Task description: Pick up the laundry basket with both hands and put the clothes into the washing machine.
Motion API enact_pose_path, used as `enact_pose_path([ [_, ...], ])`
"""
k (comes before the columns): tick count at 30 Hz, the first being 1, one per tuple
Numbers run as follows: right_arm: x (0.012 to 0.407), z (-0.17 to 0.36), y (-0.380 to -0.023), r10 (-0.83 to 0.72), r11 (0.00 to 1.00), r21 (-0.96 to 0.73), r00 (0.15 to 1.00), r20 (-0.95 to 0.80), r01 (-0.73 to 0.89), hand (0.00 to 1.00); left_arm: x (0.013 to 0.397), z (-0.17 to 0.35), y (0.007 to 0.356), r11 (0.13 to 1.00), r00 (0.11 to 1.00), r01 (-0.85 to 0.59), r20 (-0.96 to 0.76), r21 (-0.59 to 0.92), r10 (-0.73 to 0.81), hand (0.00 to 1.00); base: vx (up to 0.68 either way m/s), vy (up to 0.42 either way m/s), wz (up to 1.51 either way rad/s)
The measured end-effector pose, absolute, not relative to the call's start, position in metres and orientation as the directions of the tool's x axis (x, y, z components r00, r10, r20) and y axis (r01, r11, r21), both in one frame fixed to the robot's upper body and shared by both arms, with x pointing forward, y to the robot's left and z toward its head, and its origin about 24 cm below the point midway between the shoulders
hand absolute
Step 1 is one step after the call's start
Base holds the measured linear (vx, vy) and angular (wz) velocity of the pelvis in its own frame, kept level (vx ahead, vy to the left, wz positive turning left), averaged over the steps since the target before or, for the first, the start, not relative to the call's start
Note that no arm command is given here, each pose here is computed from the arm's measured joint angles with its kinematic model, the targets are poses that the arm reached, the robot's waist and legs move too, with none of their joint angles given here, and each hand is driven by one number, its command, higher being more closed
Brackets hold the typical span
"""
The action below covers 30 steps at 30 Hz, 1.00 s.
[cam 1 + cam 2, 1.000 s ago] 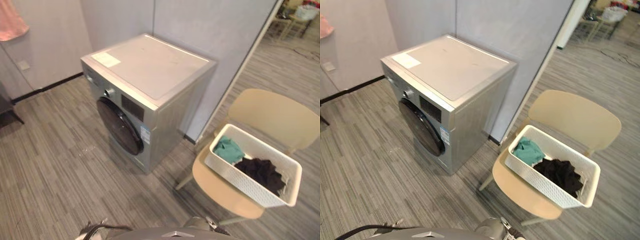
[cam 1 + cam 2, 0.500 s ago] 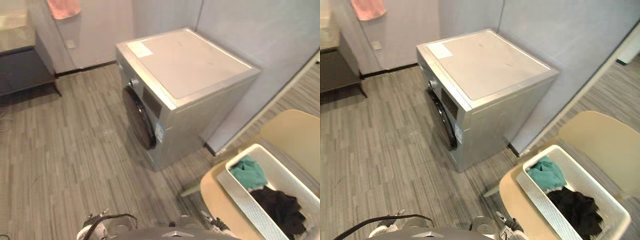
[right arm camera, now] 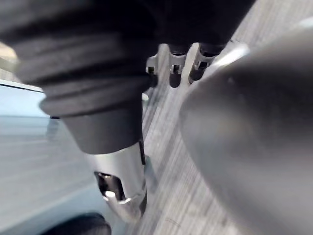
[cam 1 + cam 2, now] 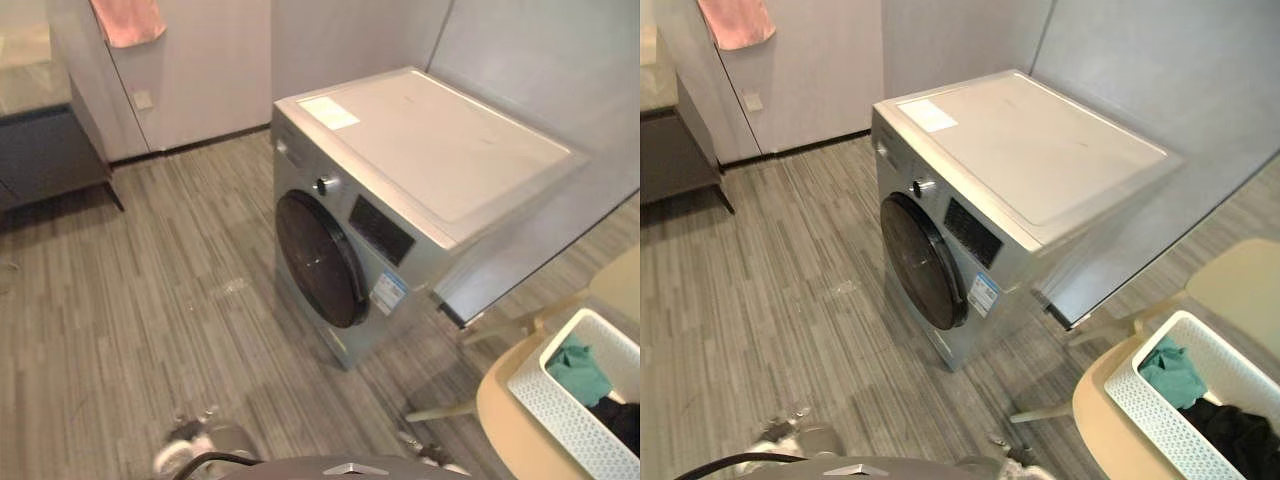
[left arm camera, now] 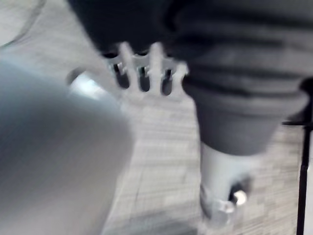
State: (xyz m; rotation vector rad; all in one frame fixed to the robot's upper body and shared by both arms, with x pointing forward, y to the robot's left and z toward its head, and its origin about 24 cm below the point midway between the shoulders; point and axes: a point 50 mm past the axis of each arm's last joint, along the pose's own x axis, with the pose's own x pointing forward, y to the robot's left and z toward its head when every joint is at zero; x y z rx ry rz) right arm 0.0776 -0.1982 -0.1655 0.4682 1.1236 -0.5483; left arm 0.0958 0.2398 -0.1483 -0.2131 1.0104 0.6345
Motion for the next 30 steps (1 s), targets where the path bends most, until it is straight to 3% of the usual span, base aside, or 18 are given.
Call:
enact_pose_path([
  [2,0.081,-0.165,-0.196,-0.178,0.775,0.075,0.331,-0.927,0.628,0.00,0.095,-0.150,0.243,0.825,0.363,-0.546,-0.847,0.144,0.388,0.00,0.17,0.450,0.10],
  [6,0.106,-0.156,-0.196,-0.184,0.839,0.083,0.425,-0.886,0.537,0.00,0.079,-0.157,0.232,0.890,0.333,-0.414,-0.878,0.190,0.343,0.00,0.10,0.364,-0.46],
  [9,0.144,-0.135,-0.189,-0.145,0.922,0.104,0.581,-0.801,0.374,0.00,0.074,-0.160,0.226,0.921,0.330,-0.328,-0.887,0.211,0.321,0.00,0.07,0.180,-0.68],
  [13,0.196,-0.088,-0.156,0.033,0.979,0.181,0.809,-0.587,0.090,0.00,0.074,-0.160,0.222,0.933,0.334,-0.286,-0.890,0.216,0.309,0.00,0.01,-0.032,-0.62],
  [16,0.219,-0.057,-0.162,0.056,0.991,0.137,0.891,-0.450,0.007,0.00,0.078,-0.164,0.210,0.945,0.321,-0.266,-0.906,0.191,0.274,0.00,-0.04,-0.061,-0.07],
  [21,0.234,-0.030,-0.178,0.065,0.996,0.072,0.941,-0.333,-0.043,0.00,0.083,-0.161,0.217,0.942,0.328,-0.257,-0.897,0.217,0.296,0.00,-0.08,-0.043,0.31],
  [30,0.269,0.004,-0.170,0.135,0.991,0.031,0.968,-0.210,-0.131,0.00,0.086,-0.162,0.209,0.946,0.331,-0.256,-0.901,0.199,0.279,0.00,-0.03,0.034,0.19],
])
